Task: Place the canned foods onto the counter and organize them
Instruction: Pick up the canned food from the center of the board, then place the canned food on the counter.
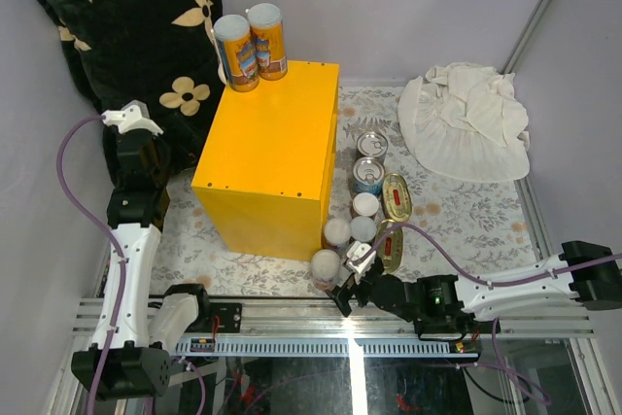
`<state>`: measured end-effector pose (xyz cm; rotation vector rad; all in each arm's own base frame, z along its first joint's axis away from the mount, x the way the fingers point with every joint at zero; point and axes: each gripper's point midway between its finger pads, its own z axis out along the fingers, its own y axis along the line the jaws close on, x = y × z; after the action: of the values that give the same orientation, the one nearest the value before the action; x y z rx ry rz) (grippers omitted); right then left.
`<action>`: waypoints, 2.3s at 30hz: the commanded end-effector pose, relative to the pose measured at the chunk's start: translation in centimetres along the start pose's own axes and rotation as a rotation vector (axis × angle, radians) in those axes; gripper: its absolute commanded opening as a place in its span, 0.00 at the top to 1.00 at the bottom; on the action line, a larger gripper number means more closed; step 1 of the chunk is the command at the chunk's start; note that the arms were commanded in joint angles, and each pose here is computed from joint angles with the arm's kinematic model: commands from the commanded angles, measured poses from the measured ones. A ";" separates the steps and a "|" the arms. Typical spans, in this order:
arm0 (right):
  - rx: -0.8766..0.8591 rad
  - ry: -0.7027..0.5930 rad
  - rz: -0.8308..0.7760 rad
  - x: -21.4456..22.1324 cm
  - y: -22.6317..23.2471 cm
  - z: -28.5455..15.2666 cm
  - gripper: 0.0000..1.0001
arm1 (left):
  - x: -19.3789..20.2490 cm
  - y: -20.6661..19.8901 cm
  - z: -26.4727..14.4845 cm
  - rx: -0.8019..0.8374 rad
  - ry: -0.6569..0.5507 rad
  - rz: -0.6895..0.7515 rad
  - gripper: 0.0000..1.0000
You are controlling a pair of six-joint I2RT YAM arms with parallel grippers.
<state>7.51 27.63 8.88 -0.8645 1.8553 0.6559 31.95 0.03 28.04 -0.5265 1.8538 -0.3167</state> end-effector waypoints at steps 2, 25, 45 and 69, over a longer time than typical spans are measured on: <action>-0.017 -0.170 0.060 -3.4 0.5 1.2 0.00 | 0.4 -0.1 0.1 0.021 0.009 0.012 0.00; -0.070 -0.128 0.089 -4.2 0.3 5.0 0.53 | 0.5 -0.1 -0.2 0.029 0.002 0.028 0.00; -0.322 -0.232 -0.092 -24.5 2.9 -10.4 0.94 | 0.2 -0.2 -0.2 0.030 -0.004 0.025 0.00; -0.314 -0.333 -0.117 -45.1 1.7 -2.0 0.95 | 0.6 -0.6 -0.2 0.057 0.018 0.049 0.00</action>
<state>17.25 38.45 45.36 -1.0540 1.6043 0.8371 31.72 -0.50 27.41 -0.4879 1.8793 -0.3322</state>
